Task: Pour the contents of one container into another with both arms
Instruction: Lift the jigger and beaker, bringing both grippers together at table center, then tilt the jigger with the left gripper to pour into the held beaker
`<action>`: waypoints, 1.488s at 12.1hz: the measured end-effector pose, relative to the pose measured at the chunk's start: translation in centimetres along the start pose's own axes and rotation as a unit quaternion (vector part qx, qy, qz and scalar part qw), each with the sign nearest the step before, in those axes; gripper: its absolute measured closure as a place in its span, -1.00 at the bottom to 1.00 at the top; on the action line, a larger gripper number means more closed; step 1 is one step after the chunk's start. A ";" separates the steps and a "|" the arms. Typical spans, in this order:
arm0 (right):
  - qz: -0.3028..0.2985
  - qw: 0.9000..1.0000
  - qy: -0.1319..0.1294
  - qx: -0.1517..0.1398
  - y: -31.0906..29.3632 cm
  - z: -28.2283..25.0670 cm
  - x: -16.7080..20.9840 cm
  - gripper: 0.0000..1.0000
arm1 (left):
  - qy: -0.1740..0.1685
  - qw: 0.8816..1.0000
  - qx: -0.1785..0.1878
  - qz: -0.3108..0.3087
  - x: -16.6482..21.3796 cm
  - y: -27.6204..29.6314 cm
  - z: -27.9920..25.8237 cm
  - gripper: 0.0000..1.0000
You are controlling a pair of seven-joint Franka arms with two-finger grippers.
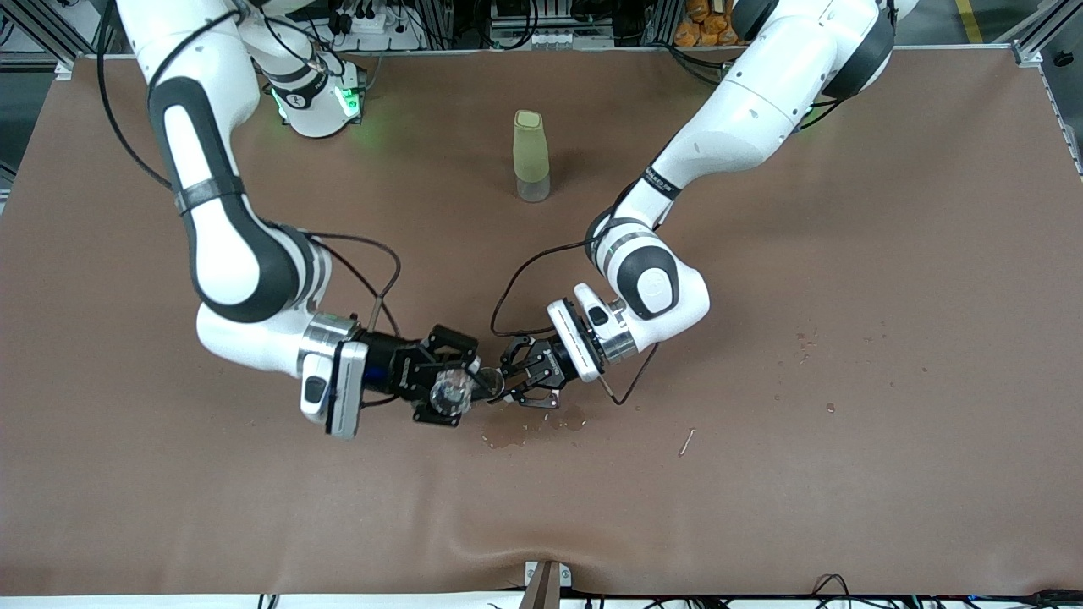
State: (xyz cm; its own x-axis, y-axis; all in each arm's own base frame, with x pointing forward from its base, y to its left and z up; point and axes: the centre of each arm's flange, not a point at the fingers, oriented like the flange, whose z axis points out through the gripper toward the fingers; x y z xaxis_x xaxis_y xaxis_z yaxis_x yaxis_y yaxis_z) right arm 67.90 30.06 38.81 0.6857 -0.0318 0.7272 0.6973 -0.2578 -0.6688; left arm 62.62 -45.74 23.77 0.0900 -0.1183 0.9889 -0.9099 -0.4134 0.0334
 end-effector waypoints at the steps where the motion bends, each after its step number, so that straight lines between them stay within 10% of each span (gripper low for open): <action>1: 0.025 1.000 -0.005 0.001 -0.7 0.0 -0.6 0.72 | 0.000 1.000 0.000 -0.001 -0.1 0.0 0.0 0.59; 18: 0.279 0.960 -0.035 0.005 -4.0 1.2 -3.3 0.72 | -0.003 1.000 -0.001 -0.017 -1.6 1.0 0.6 0.59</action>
State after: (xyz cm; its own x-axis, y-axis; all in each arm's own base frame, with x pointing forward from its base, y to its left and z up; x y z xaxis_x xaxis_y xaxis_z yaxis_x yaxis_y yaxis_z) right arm 63.17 32.37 38.90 0.9652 -0.0978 0.2426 0.2183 -0.2096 -0.9531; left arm 61.79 -46.48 22.14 0.1238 -0.1099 0.9862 -0.9074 -0.4147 0.0677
